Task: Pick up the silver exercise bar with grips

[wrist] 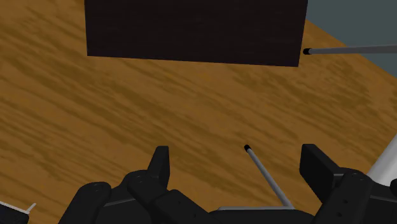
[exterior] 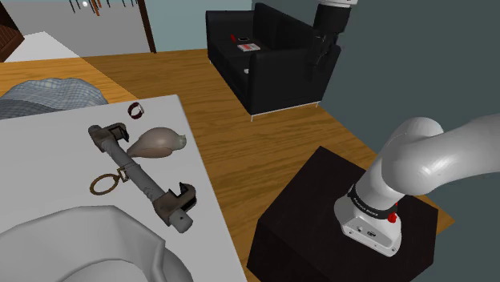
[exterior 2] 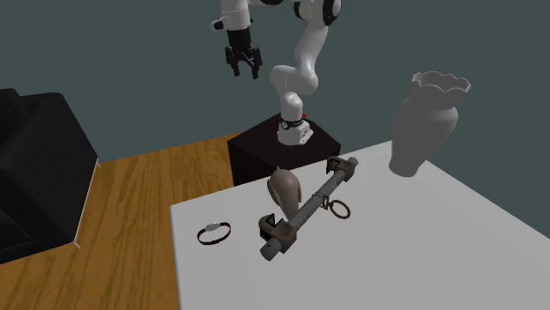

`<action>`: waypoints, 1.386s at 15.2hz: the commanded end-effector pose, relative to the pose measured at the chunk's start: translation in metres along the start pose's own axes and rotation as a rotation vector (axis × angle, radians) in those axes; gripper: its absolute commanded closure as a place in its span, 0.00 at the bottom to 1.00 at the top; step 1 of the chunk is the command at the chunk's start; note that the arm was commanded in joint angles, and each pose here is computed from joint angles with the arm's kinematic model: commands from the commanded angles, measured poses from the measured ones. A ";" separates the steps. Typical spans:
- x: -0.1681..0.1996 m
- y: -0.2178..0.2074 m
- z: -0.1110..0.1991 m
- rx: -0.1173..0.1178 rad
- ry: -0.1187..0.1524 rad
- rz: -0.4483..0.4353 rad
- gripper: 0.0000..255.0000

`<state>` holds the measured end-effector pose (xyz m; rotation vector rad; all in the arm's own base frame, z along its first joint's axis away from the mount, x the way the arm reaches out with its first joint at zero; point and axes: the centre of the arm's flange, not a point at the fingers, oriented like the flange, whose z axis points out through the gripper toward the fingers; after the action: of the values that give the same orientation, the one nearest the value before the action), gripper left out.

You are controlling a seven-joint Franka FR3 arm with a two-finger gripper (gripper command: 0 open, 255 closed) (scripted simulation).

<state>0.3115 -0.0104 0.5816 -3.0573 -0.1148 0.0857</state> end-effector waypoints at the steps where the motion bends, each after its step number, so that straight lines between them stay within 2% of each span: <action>1: 0.000 0.000 0.000 0.000 0.000 0.000 0.00; 21: 0.107 -0.227 0.078 0.003 0.014 0.039 0.00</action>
<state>0.3943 0.2161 0.5221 -3.0583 -0.0591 0.0678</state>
